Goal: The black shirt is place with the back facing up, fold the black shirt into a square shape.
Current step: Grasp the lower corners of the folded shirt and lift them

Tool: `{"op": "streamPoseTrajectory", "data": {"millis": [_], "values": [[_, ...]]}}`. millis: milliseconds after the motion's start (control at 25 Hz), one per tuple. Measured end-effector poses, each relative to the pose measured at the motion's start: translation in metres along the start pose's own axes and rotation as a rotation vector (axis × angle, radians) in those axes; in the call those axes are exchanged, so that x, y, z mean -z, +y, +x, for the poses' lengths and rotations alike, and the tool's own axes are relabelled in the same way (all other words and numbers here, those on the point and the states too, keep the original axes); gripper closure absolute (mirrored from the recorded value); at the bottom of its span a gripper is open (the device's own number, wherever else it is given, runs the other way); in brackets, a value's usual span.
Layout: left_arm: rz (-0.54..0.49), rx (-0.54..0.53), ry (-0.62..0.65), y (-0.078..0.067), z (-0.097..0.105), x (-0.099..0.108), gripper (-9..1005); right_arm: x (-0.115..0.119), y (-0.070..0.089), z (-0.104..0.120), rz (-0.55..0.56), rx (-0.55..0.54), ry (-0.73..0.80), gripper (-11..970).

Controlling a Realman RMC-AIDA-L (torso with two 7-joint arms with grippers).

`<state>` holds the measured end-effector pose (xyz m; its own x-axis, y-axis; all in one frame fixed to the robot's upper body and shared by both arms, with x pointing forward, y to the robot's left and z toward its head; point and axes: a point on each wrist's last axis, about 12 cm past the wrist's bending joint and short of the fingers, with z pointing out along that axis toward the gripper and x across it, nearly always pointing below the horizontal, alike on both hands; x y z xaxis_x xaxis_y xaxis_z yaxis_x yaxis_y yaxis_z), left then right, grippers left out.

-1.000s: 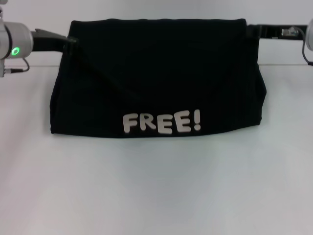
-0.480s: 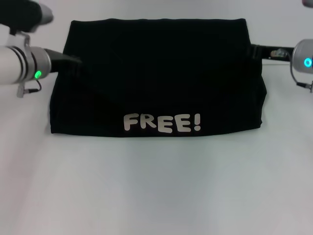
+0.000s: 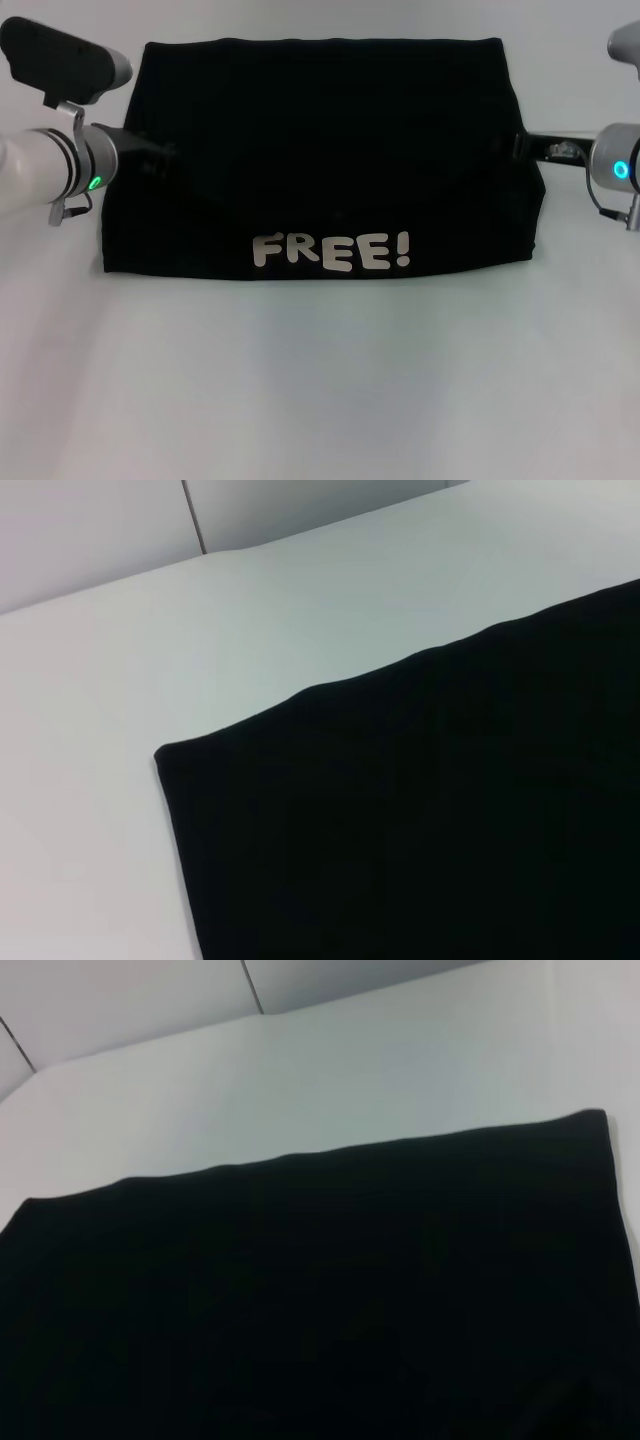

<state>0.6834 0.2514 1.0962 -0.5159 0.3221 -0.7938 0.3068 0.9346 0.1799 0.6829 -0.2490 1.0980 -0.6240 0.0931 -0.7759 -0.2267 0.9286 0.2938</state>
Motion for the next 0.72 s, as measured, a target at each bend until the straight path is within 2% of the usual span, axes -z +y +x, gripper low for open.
{"op": "streamPoseTrajectory", "data": {"millis": [40,200,320,440,600,720], "values": [[-0.001,0.006,0.001,0.001,0.001,0.000,730,0.000,-0.001,0.001,0.001,0.007,0.001,821],[-0.008,0.036,-0.003,0.004,0.003,0.001,549,0.001,-0.002,0.002,-0.004,0.040,0.001,675],[-0.004,0.085,-0.021,0.012,-0.001,0.006,415,0.006,-0.003,-0.005,-0.021,0.055,-0.022,551],[0.051,0.159,-0.044,0.021,-0.007,0.019,319,0.013,-0.002,-0.012,-0.088,0.053,-0.044,421],[0.099,0.198,-0.075,0.030,-0.009,0.043,218,0.023,-0.007,-0.014,-0.146,0.021,-0.062,421],[0.109,0.205,-0.071,0.037,0.005,0.060,142,0.029,-0.012,-0.009,-0.172,0.006,-0.051,422]]}}
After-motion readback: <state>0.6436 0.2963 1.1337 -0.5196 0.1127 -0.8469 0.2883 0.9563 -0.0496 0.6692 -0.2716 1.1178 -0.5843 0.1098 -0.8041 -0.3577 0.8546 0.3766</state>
